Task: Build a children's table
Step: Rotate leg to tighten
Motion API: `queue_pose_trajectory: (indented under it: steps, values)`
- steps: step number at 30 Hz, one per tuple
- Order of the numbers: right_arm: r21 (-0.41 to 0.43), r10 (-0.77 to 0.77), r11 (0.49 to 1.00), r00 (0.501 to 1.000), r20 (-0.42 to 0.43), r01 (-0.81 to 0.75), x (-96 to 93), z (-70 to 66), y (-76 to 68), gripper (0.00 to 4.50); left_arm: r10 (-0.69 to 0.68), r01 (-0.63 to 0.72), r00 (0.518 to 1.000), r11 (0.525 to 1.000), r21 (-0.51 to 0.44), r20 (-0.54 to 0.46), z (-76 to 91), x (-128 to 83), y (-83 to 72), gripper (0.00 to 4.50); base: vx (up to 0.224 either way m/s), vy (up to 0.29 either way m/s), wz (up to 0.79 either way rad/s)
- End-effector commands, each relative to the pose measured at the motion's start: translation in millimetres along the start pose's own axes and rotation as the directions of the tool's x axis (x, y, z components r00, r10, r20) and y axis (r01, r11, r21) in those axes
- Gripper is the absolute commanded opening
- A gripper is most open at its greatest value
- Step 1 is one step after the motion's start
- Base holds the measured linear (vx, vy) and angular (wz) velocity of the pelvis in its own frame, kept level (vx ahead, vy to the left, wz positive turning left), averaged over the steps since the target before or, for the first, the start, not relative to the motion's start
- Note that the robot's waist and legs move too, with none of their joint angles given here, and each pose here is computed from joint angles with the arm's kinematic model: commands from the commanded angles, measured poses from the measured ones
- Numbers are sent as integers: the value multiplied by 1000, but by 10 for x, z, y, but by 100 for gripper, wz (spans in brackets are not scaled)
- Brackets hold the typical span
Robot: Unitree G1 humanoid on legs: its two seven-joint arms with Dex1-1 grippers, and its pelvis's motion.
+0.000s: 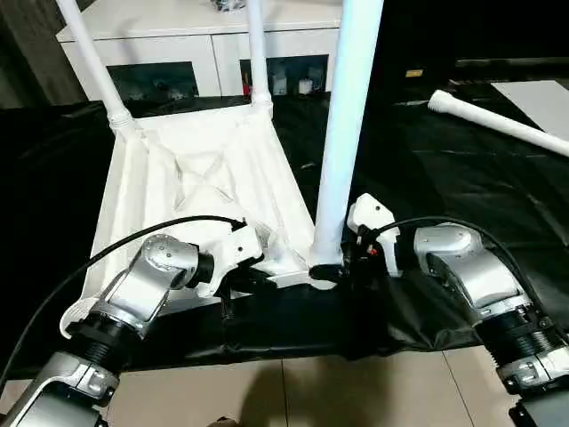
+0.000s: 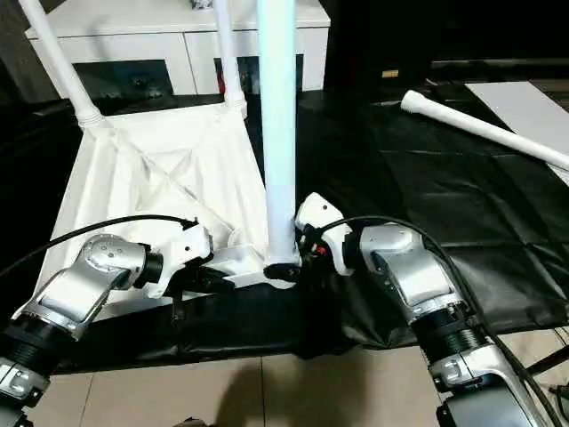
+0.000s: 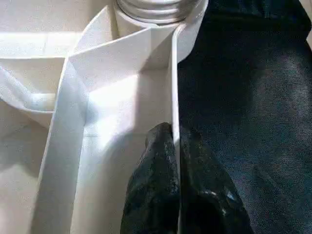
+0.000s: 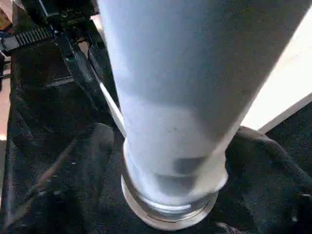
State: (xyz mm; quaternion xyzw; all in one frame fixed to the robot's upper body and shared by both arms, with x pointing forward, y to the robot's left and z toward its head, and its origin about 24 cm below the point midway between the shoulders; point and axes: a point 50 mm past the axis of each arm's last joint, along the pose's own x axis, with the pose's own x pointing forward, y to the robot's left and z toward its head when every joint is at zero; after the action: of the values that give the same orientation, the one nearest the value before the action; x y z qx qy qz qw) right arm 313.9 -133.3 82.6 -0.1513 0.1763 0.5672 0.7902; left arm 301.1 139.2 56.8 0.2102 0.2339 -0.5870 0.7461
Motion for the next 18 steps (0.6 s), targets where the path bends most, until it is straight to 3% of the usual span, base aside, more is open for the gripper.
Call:
queue_pose_trajectory:
  steps: [1,8,10,15,16,18]
  values:
    - [-24,-1,1000,1000,6,1,-21,57,-26,335,-19,16,998,998,63,56,176,-19,4,0,0,0,0]
    - [-17,6,1000,1000,-3,-6,6,18,-15,296,-24,22,999,998,57,48,154,-30,7,0,0,0,0]
    - [12,-5,1000,1000,-16,5,31,-45,-13,269,-23,21,999,999,46,40,122,-41,2,0,0,0,0]
    - [66,-53,996,999,-10,53,64,-103,-35,264,0,-1,999,1000,22,45,102,-40,7,0,0,0,0]
    - [153,-139,979,990,11,136,127,-155,-69,263,52,-51,996,998,-22,66,107,-4,37,0,0,0,0]
    - [217,-199,957,980,17,191,186,-191,-77,263,127,-122,989,990,-66,71,113,43,91,0,0,0,0]
